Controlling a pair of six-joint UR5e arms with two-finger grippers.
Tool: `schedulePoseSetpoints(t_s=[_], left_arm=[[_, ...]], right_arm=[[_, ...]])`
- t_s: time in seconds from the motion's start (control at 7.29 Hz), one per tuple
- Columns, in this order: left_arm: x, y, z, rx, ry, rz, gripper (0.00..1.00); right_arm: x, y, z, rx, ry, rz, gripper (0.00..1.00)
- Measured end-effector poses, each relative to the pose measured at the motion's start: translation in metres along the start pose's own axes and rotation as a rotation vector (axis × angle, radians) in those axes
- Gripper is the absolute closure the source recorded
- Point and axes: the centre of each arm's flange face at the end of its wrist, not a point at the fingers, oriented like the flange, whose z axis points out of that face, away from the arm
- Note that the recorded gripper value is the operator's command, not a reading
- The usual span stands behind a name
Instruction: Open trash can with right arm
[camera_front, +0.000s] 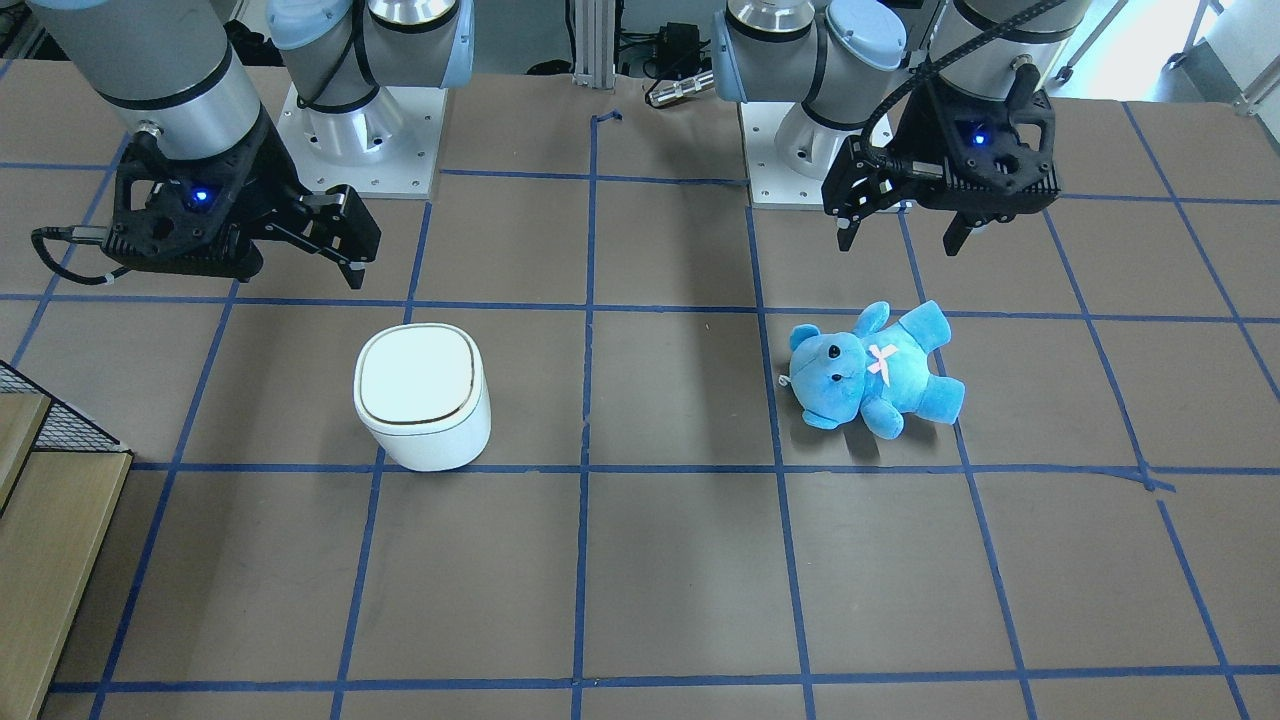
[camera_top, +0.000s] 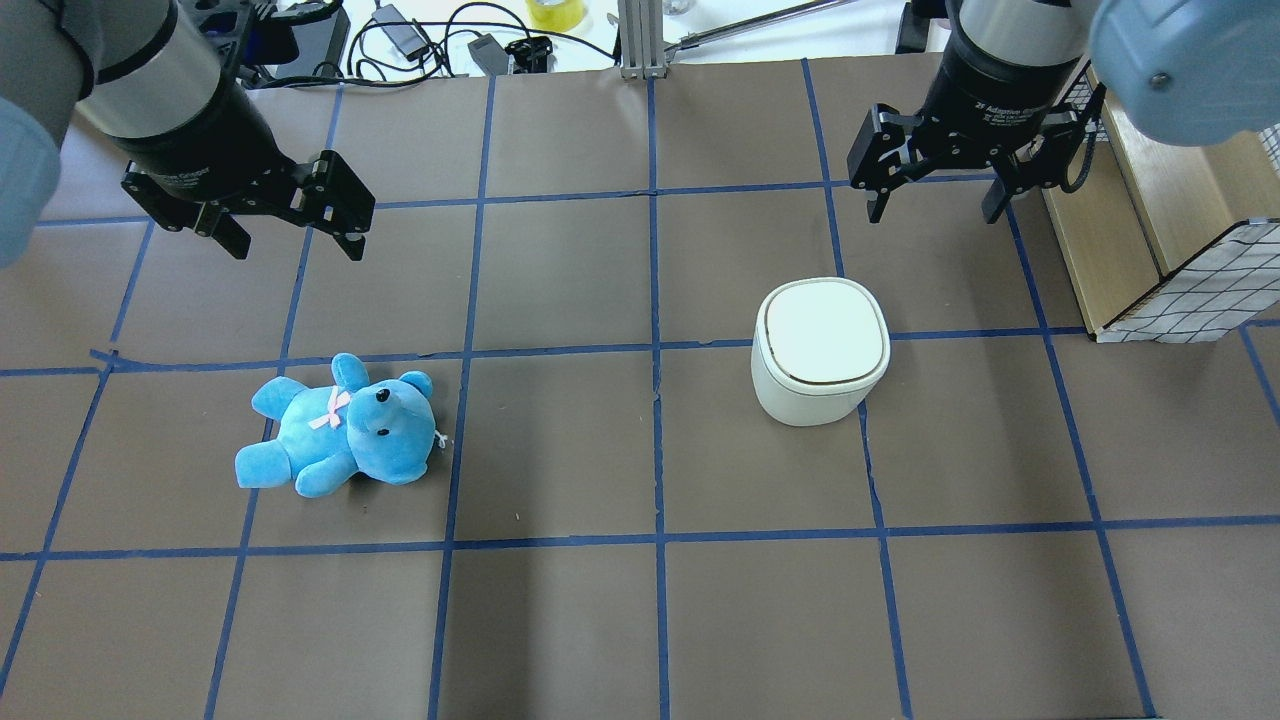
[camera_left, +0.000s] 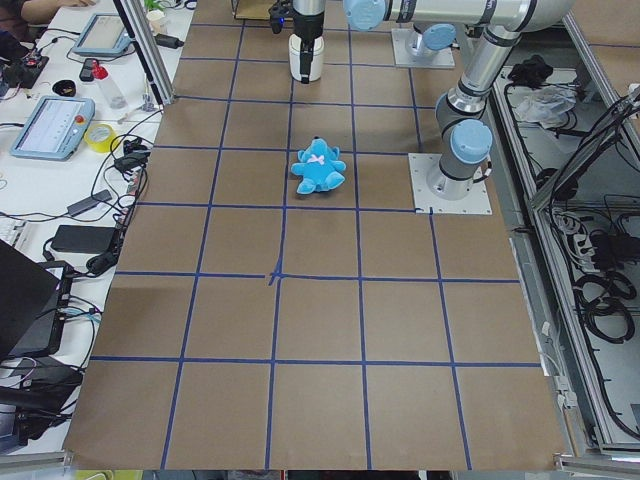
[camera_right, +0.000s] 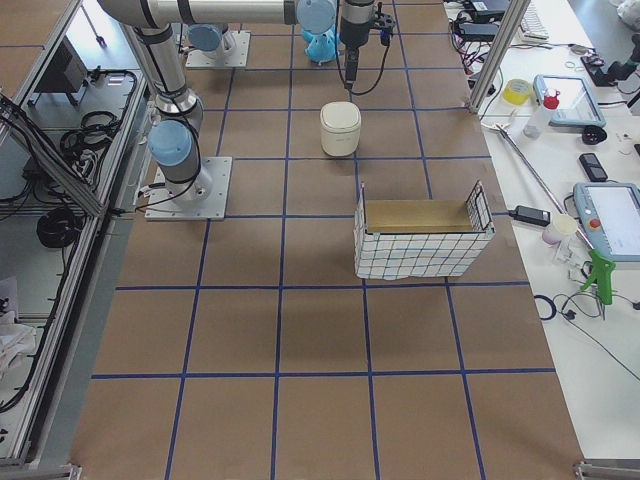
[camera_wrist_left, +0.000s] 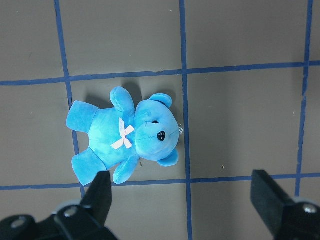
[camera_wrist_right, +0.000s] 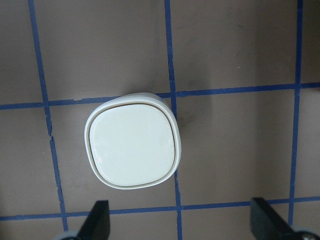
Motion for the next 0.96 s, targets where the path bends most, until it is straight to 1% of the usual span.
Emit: schedulePoseSetpoints(t_s=[0.27, 0.41, 0.55, 0.69, 0.82, 0.96], left_arm=[[0.0000, 0.0000, 0.0000, 0.000, 0.000, 0.000, 0.00], [0.0000, 0.0000, 0.0000, 0.000, 0.000, 0.001, 0.00], [0.0000, 0.0000, 0.0000, 0.000, 0.000, 0.000, 0.00], [0.0000, 0.0000, 0.0000, 0.000, 0.000, 0.000, 0.00], [0.0000, 0.0000, 0.0000, 0.000, 0.000, 0.001, 0.00], [0.0000, 0.0000, 0.0000, 0.000, 0.000, 0.000, 0.00]], right_arm=[[0.0001, 0.0000, 0.0000, 0.000, 0.001, -0.001, 0.00], [0.0001, -0.0001, 0.0001, 0.000, 0.002, -0.001, 0.02], [0.0000, -0.0001, 0.0003, 0.000, 0.001, -0.001, 0.42], [-0.0010, 0.0000, 0.0002, 0.000, -0.005, -0.001, 0.77], [-0.0037, 0.0003, 0.0000, -0.002, -0.031, 0.012, 1.00], [-0.0083, 0.0007, -0.0003, -0.006, -0.076, 0.051, 1.00]])
